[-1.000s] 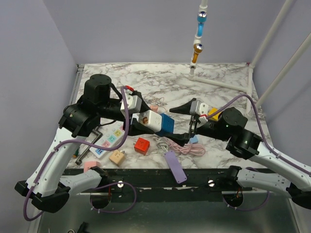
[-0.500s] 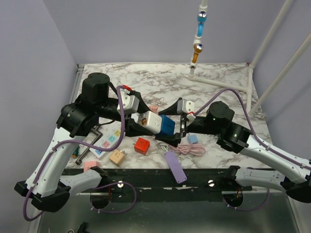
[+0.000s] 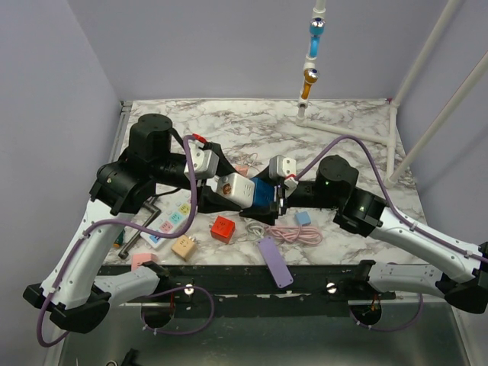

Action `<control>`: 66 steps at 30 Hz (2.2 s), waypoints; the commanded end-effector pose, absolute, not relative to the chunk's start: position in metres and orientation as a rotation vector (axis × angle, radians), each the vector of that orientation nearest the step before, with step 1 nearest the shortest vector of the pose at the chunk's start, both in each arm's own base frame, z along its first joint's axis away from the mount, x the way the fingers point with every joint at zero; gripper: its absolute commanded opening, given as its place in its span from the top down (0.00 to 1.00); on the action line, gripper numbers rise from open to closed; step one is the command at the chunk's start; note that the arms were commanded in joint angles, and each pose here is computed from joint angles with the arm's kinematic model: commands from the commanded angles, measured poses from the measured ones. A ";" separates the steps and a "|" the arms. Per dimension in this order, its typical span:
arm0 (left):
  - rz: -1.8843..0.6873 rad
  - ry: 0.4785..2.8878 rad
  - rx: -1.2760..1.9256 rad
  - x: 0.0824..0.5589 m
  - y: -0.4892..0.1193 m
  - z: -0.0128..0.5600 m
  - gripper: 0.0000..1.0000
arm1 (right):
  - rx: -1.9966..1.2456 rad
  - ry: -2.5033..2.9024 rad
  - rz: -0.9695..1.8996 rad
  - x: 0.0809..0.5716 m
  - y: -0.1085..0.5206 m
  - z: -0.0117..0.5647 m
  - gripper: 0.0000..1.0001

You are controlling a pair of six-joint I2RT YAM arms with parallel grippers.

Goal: Pull the plug off the socket
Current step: Remove the plug from the socket, then place the socket at the corner of the board.

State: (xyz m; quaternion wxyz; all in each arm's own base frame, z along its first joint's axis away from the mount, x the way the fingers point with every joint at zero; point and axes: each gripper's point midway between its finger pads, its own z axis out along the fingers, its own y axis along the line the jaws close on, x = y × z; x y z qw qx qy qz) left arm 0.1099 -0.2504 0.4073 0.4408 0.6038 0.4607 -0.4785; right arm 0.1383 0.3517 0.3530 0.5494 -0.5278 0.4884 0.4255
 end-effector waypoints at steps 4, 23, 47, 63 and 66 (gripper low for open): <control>-1.204 1.103 1.544 0.102 -0.249 0.401 1.00 | -1.229 1.171 0.960 0.146 0.350 0.363 0.99; -1.057 1.013 1.623 0.088 -0.231 0.423 1.00 | -1.399 1.403 0.864 0.145 0.331 0.283 0.99; -0.842 1.023 1.608 0.104 -0.212 0.422 1.00 | -1.342 1.543 0.865 0.132 0.303 0.257 0.99; -0.778 1.665 1.291 0.198 -0.190 0.341 1.00 | -0.425 2.054 0.568 0.294 0.253 0.229 0.99; -0.727 1.778 1.271 0.209 -0.179 0.314 1.00 | -0.279 2.113 0.487 0.316 0.226 0.212 0.99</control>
